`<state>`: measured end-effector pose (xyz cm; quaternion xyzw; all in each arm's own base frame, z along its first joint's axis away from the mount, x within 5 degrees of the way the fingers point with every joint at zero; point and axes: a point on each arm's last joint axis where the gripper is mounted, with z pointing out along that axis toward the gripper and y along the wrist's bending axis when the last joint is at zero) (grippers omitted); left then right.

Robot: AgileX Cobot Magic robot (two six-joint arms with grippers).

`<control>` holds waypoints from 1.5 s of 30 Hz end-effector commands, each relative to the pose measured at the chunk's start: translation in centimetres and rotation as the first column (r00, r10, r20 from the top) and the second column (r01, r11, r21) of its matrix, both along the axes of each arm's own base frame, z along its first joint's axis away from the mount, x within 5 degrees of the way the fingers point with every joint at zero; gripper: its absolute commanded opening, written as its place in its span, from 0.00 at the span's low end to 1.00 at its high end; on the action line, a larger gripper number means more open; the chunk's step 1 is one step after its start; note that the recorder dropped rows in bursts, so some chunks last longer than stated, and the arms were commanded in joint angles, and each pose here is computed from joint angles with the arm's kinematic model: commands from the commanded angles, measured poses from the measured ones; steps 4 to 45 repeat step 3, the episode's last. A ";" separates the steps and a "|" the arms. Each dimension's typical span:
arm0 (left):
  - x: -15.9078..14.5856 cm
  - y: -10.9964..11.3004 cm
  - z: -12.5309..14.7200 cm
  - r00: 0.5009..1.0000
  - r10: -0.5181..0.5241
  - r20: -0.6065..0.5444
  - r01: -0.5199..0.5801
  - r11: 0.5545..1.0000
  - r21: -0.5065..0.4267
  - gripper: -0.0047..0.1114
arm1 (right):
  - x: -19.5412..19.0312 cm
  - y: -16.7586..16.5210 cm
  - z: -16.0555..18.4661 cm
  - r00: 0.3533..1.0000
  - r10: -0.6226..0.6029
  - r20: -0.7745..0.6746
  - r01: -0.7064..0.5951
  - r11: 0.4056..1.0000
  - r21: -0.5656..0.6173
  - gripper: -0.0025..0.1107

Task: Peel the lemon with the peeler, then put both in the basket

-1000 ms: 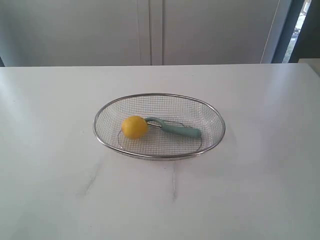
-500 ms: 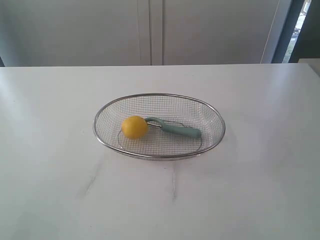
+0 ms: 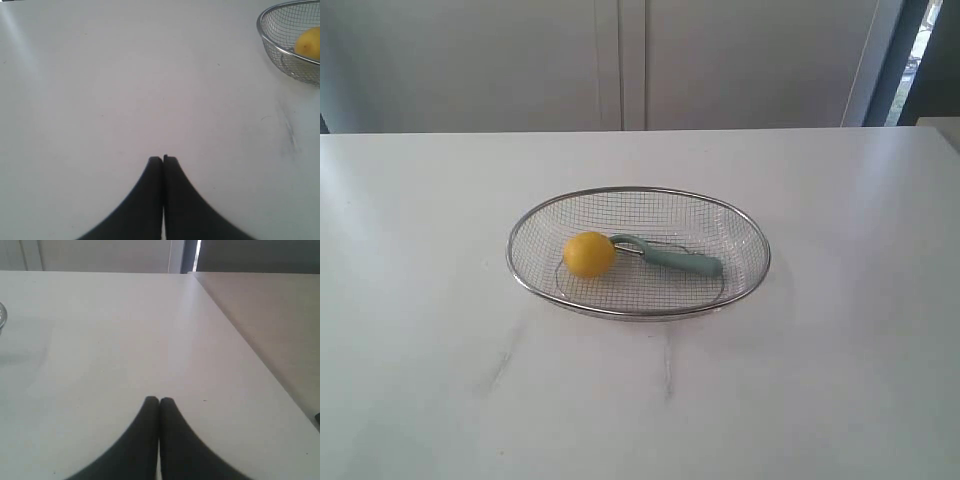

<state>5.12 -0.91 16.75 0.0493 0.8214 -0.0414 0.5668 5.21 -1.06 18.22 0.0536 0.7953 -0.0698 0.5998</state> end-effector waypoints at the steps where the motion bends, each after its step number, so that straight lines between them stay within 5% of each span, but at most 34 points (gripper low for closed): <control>1: 0.0 0.0 -0.1 1.000 0.004 0.003 -0.004 1.000 -0.006 0.04 | 0.0 0.0 0.0 1.000 -0.002 0.015 0.002 1.000 0.001 0.02; 45: 0.0 0.0 -0.1 1.000 0.004 0.003 -0.004 1.000 -0.006 0.04 | 0.0 0.0 0.0 1.000 -0.002 0.015 0.002 1.000 0.001 0.02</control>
